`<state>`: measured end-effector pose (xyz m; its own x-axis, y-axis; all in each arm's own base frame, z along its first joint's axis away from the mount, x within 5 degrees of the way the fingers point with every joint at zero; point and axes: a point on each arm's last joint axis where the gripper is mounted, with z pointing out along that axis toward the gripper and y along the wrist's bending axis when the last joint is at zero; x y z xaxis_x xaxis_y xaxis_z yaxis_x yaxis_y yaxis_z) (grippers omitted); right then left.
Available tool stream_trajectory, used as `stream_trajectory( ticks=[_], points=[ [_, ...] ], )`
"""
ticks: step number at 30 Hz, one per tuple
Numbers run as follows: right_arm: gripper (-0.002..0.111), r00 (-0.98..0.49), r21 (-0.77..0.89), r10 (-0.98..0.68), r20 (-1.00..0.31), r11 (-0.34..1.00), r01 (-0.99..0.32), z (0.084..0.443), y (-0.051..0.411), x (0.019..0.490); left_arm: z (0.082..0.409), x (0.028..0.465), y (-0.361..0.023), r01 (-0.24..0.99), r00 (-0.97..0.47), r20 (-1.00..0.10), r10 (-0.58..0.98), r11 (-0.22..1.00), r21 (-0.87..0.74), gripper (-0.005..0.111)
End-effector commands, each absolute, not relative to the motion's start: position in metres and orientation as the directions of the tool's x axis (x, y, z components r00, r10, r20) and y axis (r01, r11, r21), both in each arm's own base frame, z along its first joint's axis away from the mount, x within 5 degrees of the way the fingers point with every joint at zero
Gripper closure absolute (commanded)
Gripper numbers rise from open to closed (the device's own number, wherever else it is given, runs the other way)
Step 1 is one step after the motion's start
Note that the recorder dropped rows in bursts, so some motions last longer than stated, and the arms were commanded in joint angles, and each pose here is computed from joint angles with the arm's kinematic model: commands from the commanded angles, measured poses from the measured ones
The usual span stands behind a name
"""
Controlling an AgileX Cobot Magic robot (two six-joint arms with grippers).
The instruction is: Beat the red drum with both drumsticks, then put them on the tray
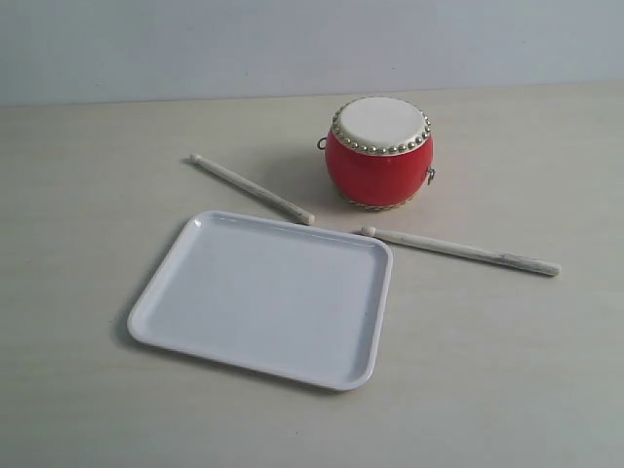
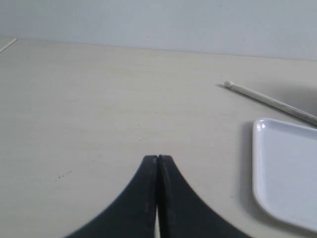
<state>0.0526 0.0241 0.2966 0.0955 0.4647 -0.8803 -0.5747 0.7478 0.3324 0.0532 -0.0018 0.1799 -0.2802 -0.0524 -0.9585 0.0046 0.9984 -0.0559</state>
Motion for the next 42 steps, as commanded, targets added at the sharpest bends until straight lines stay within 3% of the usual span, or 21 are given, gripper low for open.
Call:
stream_trajectory(
  ticks=[1, 3, 4, 5, 8, 11, 13, 18, 22, 27, 31, 38, 40, 42],
  points=[
    [0.108, 0.085, 0.172, 0.201, -0.976, 0.949, -0.265, 0.339, 0.023, 0.088, 0.181, 0.053, -0.002, 0.003, -0.266, -0.961, -0.069, 0.997, -0.072, 0.106],
    [0.108, 0.018, -0.08, -0.078, -0.997, 0.98, -0.184, 0.351, 0.033, 0.107, 0.181, 0.053, -0.002, 0.003, -0.266, -0.961, -0.069, 0.997, -0.072, 0.106],
    [0.108, 0.01, -0.295, -0.296, -0.955, 0.944, -0.146, 0.356, 0.04, 0.12, 0.181, 0.053, -0.002, 0.003, -0.266, -0.961, -0.069, 0.997, -0.072, 0.106],
    [0.108, -0.027, -0.374, -0.381, -0.924, 0.918, -0.127, 0.356, 0.047, 0.132, 0.181, 0.053, -0.002, 0.003, -0.266, -0.961, -0.069, 0.997, -0.072, 0.106],
    [0.108, -0.177, -0.458, -0.461, -0.869, 0.887, -0.063, 0.351, 0.07, 0.17, 0.181, 0.053, -0.002, 0.003, -0.266, -0.961, -0.069, 0.997, -0.072, 0.106],
    [0.108, -0.21, -0.569, -0.573, -0.793, 0.818, -0.082, 0.342, 0.1, 0.206, 0.181, 0.053, -0.002, 0.003, -0.266, -0.961, -0.069, 0.997, -0.072, 0.106],
    [0.108, -0.166, -0.667, -0.679, -0.715, 0.734, -0.127, 0.332, 0.123, 0.228, 0.181, 0.053, -0.002, 0.003, -0.266, -0.961, -0.069, 0.997, -0.072, 0.106],
    [0.108, -0.015, -0.925, -0.929, -0.37, 0.37, -0.09, 0.302, 0.155, 0.282, 0.181, 0.053, -0.002, 0.003, -0.266, -0.961, -0.069, 0.997, -0.072, 0.106],
    [0.108, -0.042, -0.945, -0.958, -0.284, 0.287, -0.158, 0.279, 0.137, 0.322, 0.181, 0.053, -0.002, 0.003, -0.266, -0.961, -0.069, 0.997, -0.072, 0.106],
    [0.108, -0.091, -0.871, -0.945, -0.313, 0.324, -0.369, 0.256, 0.083, 0.359, 0.181, 0.053, -0.002, 0.003, -0.266, -0.961, -0.069, 0.997, -0.072, 0.106],
    [0.108, -0.148, -0.809, -0.912, -0.383, 0.409, -0.422, 0.256, 0.047, 0.368, 0.181, 0.053, -0.002, 0.003, -0.266, -0.961, -0.069, 0.997, -0.072, 0.106],
    [0.108, -0.325, -0.676, -0.743, -0.586, 0.669, -0.309, 0.263, 0.01, 0.374, 0.181, 0.053, -0.002, 0.003, -0.266, -0.961, -0.069, 0.997, -0.072, 0.106],
    [0.108, -0.386, -0.6, -0.632, -0.672, 0.77, -0.217, 0.269, 0.002, 0.377, 0.181, 0.053, -0.002, 0.003, -0.266, -0.961, -0.069, 0.997, -0.072, 0.106],
    [0.108, -0.464, -0.475, -0.44, -0.769, 0.879, -0.045, 0.277, -0.01, 0.379, 0.181, 0.053, -0.002, 0.003, -0.266, -0.961, -0.069, 0.997, -0.072, 0.106]
  ],
)
